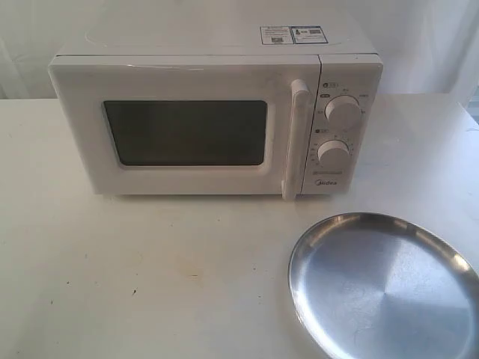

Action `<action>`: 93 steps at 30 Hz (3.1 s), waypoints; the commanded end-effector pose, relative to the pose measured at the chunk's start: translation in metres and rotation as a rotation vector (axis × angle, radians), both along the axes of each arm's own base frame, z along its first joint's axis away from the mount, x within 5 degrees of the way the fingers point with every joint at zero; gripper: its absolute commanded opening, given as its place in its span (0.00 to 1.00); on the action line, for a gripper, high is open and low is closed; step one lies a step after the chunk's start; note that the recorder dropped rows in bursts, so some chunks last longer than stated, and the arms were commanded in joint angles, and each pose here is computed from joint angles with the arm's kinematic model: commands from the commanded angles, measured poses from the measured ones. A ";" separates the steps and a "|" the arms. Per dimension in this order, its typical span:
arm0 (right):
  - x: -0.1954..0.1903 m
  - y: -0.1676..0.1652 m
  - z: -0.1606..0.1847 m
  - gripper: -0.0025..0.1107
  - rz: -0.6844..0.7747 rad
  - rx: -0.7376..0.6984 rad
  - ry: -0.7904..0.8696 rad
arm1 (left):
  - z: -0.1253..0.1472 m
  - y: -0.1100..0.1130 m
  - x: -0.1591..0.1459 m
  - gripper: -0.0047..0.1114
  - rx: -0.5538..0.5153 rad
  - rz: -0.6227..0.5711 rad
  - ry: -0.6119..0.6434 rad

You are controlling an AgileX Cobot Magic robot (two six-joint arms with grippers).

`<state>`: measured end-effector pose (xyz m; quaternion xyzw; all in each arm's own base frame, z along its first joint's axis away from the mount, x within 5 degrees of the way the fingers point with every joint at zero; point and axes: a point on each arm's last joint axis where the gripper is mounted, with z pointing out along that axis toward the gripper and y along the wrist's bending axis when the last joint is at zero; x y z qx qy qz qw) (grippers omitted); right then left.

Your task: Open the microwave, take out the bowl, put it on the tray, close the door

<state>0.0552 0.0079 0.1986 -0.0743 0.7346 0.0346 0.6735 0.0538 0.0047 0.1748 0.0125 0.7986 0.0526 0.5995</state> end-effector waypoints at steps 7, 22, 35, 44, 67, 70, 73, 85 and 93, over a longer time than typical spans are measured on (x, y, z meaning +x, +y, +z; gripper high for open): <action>0.001 0.001 0.007 0.02 -0.002 0.155 -0.075 | -0.001 0.000 0.000 0.04 -0.010 0.001 0.000; -0.031 0.005 0.092 0.02 0.389 0.916 -0.633 | -0.001 0.000 0.000 0.04 -0.010 0.001 0.000; 0.098 0.079 0.155 0.02 0.735 0.328 0.036 | -0.001 0.000 0.000 0.04 -0.010 0.001 -0.002; 0.193 0.111 0.033 0.02 1.024 0.057 0.072 | -0.001 0.000 0.000 0.04 -0.010 0.001 -0.002; 0.255 0.155 -0.039 0.43 0.954 -0.174 0.043 | -0.001 0.000 0.000 0.04 -0.010 0.001 -0.002; 0.255 0.160 -0.043 0.39 0.961 -0.186 0.061 | -0.001 0.000 0.000 0.04 -0.010 0.001 -0.002; 0.253 0.161 -0.042 0.12 0.991 -0.192 0.051 | -0.001 0.000 0.000 0.04 -0.010 0.001 -0.002; 0.231 0.164 -0.031 0.02 1.198 -0.229 0.109 | -0.001 0.000 0.000 0.04 -0.010 0.001 -0.002; 0.202 0.170 -0.027 0.02 1.507 -0.154 0.107 | -0.001 0.000 0.000 0.04 -0.010 0.001 -0.002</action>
